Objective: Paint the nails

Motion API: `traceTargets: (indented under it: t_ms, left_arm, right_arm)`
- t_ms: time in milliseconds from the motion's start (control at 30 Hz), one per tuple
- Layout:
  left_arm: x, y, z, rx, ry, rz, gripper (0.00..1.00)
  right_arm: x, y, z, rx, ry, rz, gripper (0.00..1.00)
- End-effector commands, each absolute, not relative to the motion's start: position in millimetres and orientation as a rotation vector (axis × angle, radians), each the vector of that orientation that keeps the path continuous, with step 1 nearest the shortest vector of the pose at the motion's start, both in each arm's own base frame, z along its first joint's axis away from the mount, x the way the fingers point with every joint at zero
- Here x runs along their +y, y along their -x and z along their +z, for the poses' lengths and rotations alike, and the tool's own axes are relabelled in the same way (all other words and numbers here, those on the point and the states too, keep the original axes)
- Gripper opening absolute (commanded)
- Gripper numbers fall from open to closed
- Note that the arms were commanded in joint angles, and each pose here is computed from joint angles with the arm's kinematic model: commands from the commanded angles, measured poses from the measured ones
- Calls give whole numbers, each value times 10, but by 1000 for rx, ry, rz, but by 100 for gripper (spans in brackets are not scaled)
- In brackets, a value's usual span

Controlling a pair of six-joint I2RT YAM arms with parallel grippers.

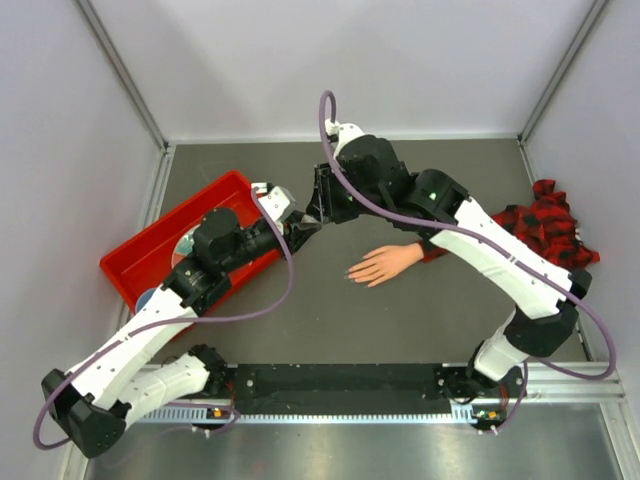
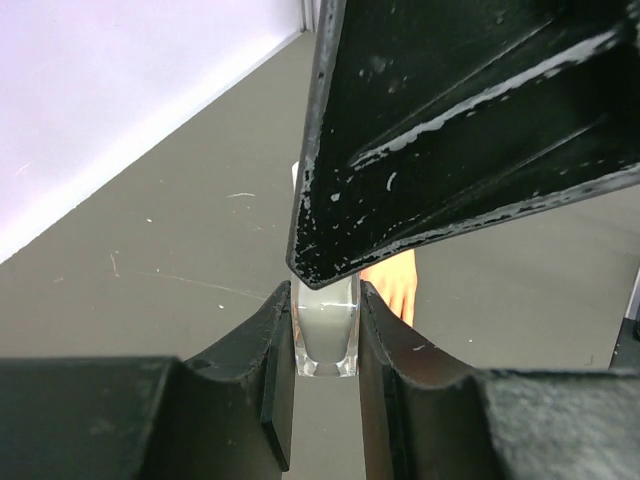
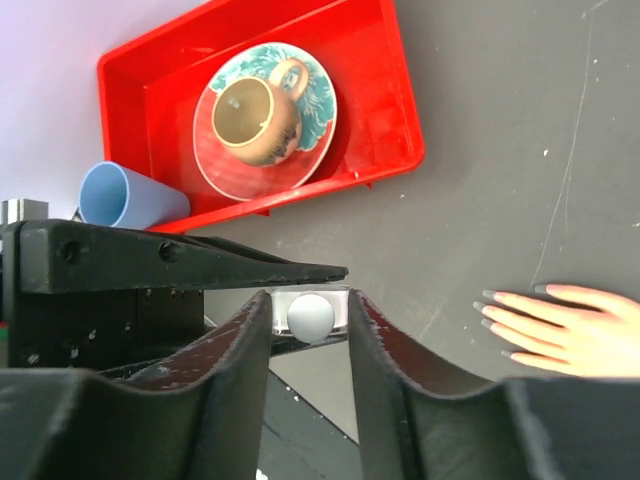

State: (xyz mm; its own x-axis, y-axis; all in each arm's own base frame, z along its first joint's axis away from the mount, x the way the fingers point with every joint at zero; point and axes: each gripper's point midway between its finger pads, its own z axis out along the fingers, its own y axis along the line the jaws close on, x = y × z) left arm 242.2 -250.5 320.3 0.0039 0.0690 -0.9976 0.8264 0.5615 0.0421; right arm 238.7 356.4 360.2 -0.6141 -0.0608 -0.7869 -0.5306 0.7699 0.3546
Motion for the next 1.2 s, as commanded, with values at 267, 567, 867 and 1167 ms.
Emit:
traceTargets:
  t_ms: [267,567,867,1167]
  left_arm:
    - [-2704,-1954,3449,1294,-974,-945,0]
    - [-2607,-521,3703,981,-1474,-1666,0]
    - [-2743,-1479,3489,1309,-1115,-1169,0]
    - [-2505,-2185,3342,1441,-811,-817,0]
  right_arm:
    - [3665,-2126,3768,2020,739,832,0]
    - [3595,-996,3876,1573,1445,1280,0]
    - [3571,-1341,3976,1676,1199,1132,15]
    - [3245,-2161,3919,2005,554,746,73]
